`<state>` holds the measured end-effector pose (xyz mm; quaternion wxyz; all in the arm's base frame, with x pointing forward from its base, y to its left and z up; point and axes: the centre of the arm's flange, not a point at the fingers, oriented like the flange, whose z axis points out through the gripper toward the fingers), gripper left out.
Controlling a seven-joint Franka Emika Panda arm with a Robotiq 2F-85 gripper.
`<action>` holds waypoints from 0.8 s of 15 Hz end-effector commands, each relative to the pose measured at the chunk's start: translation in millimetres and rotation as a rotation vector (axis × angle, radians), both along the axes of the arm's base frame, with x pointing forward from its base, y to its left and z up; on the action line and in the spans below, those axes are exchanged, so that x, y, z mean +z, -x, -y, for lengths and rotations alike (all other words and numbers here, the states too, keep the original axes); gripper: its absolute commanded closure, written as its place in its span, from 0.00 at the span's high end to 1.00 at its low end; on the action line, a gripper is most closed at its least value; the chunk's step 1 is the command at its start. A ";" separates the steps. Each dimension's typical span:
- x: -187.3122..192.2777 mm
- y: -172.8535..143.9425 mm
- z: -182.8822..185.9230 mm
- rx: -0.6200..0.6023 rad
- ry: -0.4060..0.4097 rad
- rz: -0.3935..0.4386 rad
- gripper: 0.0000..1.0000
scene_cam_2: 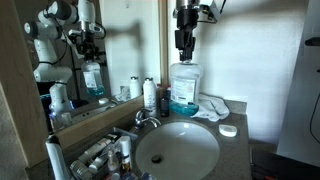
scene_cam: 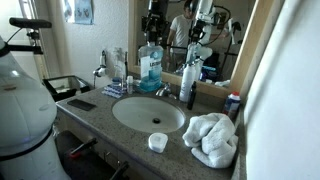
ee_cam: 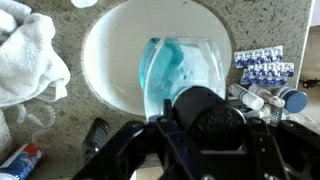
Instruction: Pick up the mouthwash and place it on the right near the mirror
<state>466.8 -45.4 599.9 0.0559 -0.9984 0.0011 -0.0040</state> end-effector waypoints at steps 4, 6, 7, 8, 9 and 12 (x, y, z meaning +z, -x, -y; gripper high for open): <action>-1.2 -23.0 57.8 -0.084 0.036 0.013 0.24; -5.5 -30.3 75.6 -0.115 0.042 0.015 0.24; -6.8 -33.5 82.8 -0.127 0.046 0.017 0.24; -7.8 -36.5 89.3 -0.146 0.049 0.016 0.24; -8.4 -39.0 94.6 -0.156 0.054 0.017 0.24; -6.7 -44.4 101.3 -0.176 0.065 0.022 0.24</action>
